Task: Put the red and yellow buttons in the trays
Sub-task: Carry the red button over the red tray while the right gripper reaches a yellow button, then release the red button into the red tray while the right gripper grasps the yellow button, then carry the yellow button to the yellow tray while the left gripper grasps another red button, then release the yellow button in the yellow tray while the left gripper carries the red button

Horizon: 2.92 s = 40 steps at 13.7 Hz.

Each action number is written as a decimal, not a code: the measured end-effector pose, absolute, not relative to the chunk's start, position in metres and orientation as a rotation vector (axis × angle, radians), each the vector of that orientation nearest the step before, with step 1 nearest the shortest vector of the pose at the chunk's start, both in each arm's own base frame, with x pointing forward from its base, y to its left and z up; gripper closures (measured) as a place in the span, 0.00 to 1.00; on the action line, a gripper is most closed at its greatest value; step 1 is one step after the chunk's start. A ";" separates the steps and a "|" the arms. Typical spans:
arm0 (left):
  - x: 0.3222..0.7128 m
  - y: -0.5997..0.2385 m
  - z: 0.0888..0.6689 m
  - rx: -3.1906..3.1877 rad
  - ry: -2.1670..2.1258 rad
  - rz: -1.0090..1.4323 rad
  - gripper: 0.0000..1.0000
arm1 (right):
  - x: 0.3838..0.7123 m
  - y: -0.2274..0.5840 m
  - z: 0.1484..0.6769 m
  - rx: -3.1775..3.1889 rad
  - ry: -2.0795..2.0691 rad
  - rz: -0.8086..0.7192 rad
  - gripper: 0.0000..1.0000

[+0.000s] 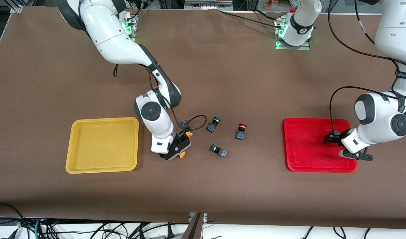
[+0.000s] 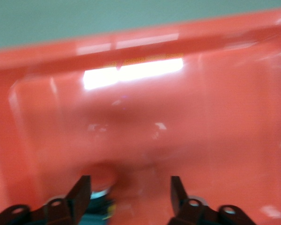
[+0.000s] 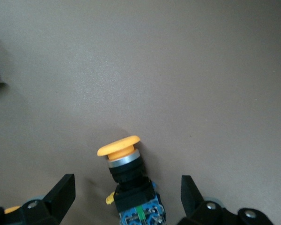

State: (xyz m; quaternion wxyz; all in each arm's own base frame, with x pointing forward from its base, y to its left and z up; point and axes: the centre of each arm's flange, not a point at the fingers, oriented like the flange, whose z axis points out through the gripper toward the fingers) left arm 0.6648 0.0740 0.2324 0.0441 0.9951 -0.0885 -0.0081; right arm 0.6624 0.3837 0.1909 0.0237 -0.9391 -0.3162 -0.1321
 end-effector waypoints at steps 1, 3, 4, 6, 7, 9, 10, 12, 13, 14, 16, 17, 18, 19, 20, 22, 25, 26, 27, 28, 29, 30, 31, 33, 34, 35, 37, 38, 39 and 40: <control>0.669 0.050 0.241 3.025 -0.290 -0.004 0.08 | 0.662 0.384 0.191 -2.906 -0.979 -0.409 0.00; 0.676 0.006 0.250 3.006 -0.335 0.018 0.00 | 0.661 0.386 0.188 -2.905 -0.982 -0.398 0.00; 0.677 -0.017 0.252 3.001 -0.360 0.023 0.00 | 0.660 0.386 0.185 -2.906 -0.984 -0.391 0.00; 0.679 -0.077 0.254 2.993 -0.370 0.026 0.00 | 0.659 0.385 0.181 -2.908 -0.984 -0.384 0.02; 0.677 -0.112 0.252 2.990 -0.363 0.020 0.00 | 0.659 0.385 0.181 -2.908 -0.984 -0.383 0.04; 0.664 -0.186 0.243 2.983 -0.378 -0.010 0.00 | 0.660 0.384 0.181 -2.910 -0.981 -0.382 0.26; 0.655 -0.217 0.236 2.982 -0.393 -0.031 0.00 | 0.660 0.383 0.180 -2.912 -0.980 -0.378 0.36; 0.640 -0.254 0.215 2.980 -0.432 -0.077 0.00 | 0.661 0.380 0.179 -2.917 -0.977 -0.377 0.56; 0.636 -0.263 0.207 2.976 -0.450 -0.089 0.00 | 0.663 0.376 0.181 -2.920 -0.980 -0.382 0.56; 0.633 -0.269 0.201 2.974 -0.459 -0.096 0.00 | 0.667 0.371 0.184 -2.918 -0.998 -0.392 0.56; 0.627 -0.284 0.196 2.975 -0.447 -0.096 0.00 | 0.679 0.355 0.202 -2.921 -1.019 -0.402 0.56; 0.623 -0.295 0.194 2.977 -0.439 -0.097 0.00 | 0.686 0.342 0.216 -2.930 -1.026 -0.391 0.56; 0.618 -0.305 0.191 2.984 -0.429 -0.097 0.00 | 0.693 0.326 0.231 -2.942 -1.024 -0.374 0.56; 0.614 -0.314 0.187 2.997 -0.432 -0.088 0.00 | 0.701 0.306 0.245 -2.963 -1.005 -0.339 0.56; 0.611 -0.321 0.183 3.014 -0.448 -0.071 0.00 | 0.708 0.280 0.259 -2.988 -0.982 -0.285 0.56; 0.607 -0.330 0.176 3.048 -0.477 -0.037 0.00 | 0.720 0.219 0.277 -3.012 -0.998 -0.163 0.56; 0.612 -0.335 0.179 3.058 -0.486 0.007 0.32 | 0.730 0.119 0.260 -3.015 -0.976 -0.051 0.56; 0.615 -0.333 0.181 3.060 -0.481 0.017 0.41 | 0.726 0.095 0.245 -3.017 -0.933 -0.015 0.56; 0.620 -0.330 0.184 3.063 -0.471 0.030 0.53 | 0.720 0.075 0.228 -3.021 -0.893 0.015 0.56; 0.627 -0.323 0.188 3.071 -0.452 0.048 0.59 | 0.713 0.060 0.213 -3.025 -0.864 0.030 0.56; 0.638 -0.311 0.195 3.082 -0.420 0.062 0.59 | 0.707 0.050 0.200 -3.029 -0.845 0.039 0.56; 0.650 -0.293 0.203 3.096 -0.378 0.055 0.59 | 0.703 0.045 0.195 -3.031 -0.833 0.044 0.50; 0.662 -0.273 0.214 3.109 -0.330 0.036 0.59 | 0.704 0.043 0.198 -3.032 -0.829 0.034 0.41; 0.678 -0.230 0.242 3.132 -0.247 -0.002 0.59 | 0.707 0.051 0.220 -3.018 -0.806 -0.010 0.21; 0.683 -0.207 0.255 3.143 -0.245 -0.028 0.59 | 0.708 0.061 0.233 -3.002 -0.785 -0.030 0.09; 0.688 -0.181 0.266 3.146 -0.275 -0.050 0.59 | 0.708 0.075 0.245 -2.991 -0.765 -0.043 0.01; 0.699 -0.118 0.277 3.134 -0.376 -0.069 0.59 | 0.705 0.119 0.261 -2.994 -0.703 -0.062 0.00; 0.702 -0.082 0.275 3.125 -0.415 -0.087 0.59 | 0.700 0.150 0.264 -2.996 -0.673 -0.064 0.00; 0.701 -0.049 0.267 3.117 -0.431 -0.115 0.59 | 0.693 0.185 0.265 -2.999 -0.647 -0.061 0.00; 0.695 -0.023 0.256 3.105 -0.429 -0.153 0.59 | 0.682 0.220 0.265 -3.000 -0.625 -0.054 0.00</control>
